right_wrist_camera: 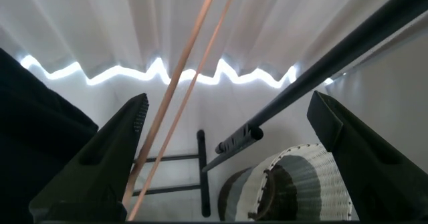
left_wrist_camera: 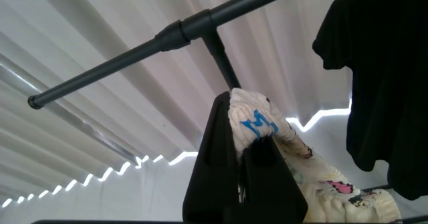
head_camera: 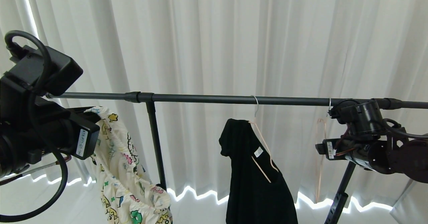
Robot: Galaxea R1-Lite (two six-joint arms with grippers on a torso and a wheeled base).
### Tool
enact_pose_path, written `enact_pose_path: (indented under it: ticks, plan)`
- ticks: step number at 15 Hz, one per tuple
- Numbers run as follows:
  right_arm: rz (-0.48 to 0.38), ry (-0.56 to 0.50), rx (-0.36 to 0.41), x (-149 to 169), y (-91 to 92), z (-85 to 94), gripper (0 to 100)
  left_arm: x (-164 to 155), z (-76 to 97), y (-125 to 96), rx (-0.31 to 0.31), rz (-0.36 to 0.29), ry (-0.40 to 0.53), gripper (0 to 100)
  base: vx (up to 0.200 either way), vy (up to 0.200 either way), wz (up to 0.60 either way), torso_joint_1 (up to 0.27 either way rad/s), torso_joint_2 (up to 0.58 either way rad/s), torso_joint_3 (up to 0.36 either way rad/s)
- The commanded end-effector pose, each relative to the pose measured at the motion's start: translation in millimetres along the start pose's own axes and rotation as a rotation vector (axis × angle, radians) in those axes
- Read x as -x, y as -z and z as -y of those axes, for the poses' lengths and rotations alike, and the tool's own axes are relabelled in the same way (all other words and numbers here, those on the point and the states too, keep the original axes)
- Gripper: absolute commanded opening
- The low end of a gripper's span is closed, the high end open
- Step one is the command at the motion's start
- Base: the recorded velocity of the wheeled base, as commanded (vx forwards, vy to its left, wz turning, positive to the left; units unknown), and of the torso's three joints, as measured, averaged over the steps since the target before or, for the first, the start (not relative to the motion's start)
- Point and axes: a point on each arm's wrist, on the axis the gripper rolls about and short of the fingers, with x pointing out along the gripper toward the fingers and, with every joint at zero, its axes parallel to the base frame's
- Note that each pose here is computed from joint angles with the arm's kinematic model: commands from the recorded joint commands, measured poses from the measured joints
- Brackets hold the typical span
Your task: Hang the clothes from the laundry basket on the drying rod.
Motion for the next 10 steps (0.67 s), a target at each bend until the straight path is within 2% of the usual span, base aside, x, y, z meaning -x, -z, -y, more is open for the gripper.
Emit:
enact_pose_path:
  ticks: [1, 6, 8, 10]
  plan:
    - [-0.015, 0.008, 0.004, -0.1, 5.6, 2.7, 100, 0.0, -0.1, -0.2, 0.000, 0.001, -0.001, 0, 0.000, 0.000, 0.00, 0.000, 0.00, 0.000]
    - [-0.009, 0.000, -0.008, -0.7, 4.4, 3.4, 100, -0.4, 0.1, -0.1, 0.000, -0.001, 0.000, 0, 0.000, 0.000, 0.00, 0.000, 0.00, 0.000]
    - [-0.026, -0.074, -0.051, -0.7, 4.7, 1.7, 100, -0.5, -0.2, 0.0, 0.000, -0.001, -0.001, 0, 0.000, 0.000, 0.00, 0.000, 0.00, 0.000]
    - [-0.046, -0.113, -0.059, -2.6, 6.4, 1.9, 100, 0.0, -0.3, -0.1, -0.001, 0.000, -0.002, 0, 0.000, 0.000, 0.00, 0.000, 0.00, 0.000]
